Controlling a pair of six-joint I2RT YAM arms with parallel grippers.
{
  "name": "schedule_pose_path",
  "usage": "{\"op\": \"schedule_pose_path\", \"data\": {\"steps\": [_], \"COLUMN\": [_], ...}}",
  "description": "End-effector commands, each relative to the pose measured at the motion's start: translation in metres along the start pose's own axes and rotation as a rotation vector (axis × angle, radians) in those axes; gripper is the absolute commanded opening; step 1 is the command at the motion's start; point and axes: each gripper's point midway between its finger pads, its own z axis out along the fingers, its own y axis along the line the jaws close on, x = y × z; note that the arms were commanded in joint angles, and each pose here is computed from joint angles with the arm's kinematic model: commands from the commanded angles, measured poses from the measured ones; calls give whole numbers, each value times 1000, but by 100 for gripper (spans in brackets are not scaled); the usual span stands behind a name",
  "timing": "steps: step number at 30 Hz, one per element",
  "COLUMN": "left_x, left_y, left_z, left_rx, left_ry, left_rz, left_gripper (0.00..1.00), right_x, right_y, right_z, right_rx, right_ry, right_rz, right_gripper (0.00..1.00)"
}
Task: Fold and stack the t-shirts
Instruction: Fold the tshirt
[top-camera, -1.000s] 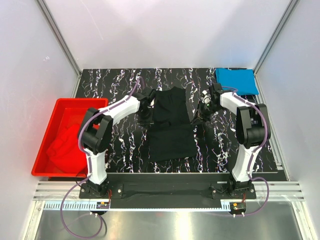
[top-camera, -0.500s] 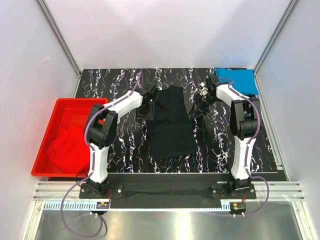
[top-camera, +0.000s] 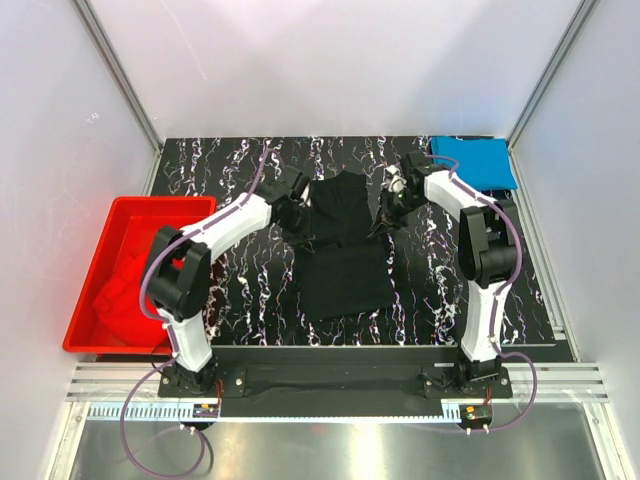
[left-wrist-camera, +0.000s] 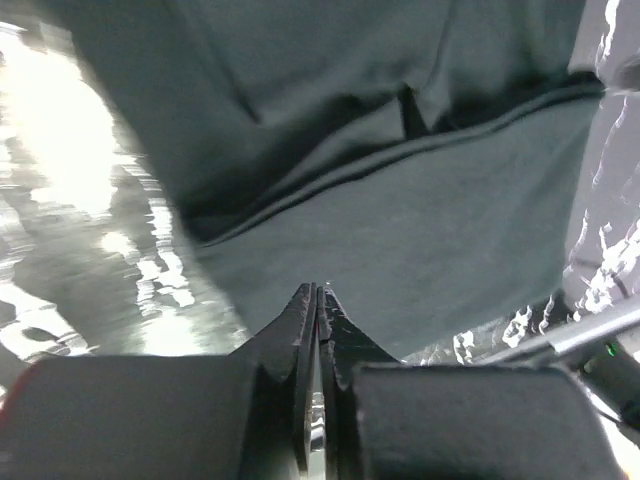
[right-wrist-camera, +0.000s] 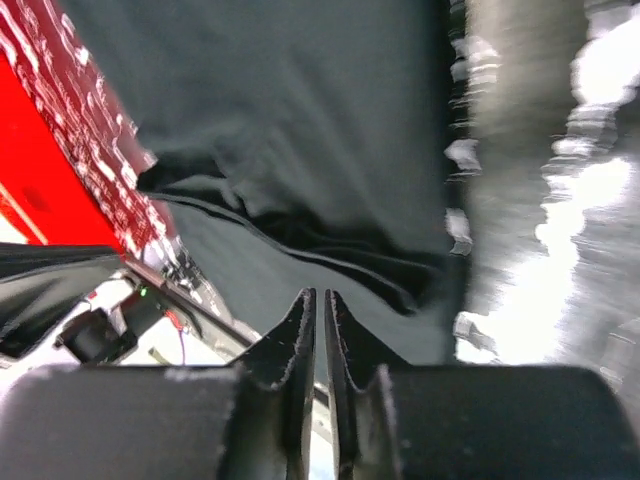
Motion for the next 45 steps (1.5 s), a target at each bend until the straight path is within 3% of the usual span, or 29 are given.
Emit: {"op": "schedule_pose_path", "data": {"steps": [1, 7, 12, 19, 25, 31, 36, 41, 45], "left_x": [7, 7, 15, 16, -19, -41, -41, -14, -4], "left_y": [-19, 43, 88, 84, 33, 29, 44, 84, 113], "left_z": [22, 62, 86, 67, 15, 6, 35, 86, 85], "left_rx": [114, -41, -154, -135, 13, 39, 1, -126, -254], "left_ry": [52, 104, 160, 120, 9, -18, 32, 169, 184], "left_rz": [-44, -173, -179, -133, -29, -43, -87, -153, -154], "left_gripper": [3, 0, 0, 0, 10, 16, 14, 8, 3], "right_x": [0, -15, 1, -7, -24, -27, -20, -8, -7], "right_y": [31, -18, -81, -75, -15, 5, -15, -64, -100], "right_z": [11, 42, 55, 26, -9, -19, 3, 48, 49], "right_rx": [-111, -42, 102, 158, -19, -87, -59, 28, 183], "right_ry": [-6, -8, 26, -23, -74, -90, -49, 17, 17], "right_rz": [-26, 55, 172, 99, 71, 79, 106, 182, 178], "right_gripper": [11, 1, 0, 1, 11, 13, 12, 7, 3]}}
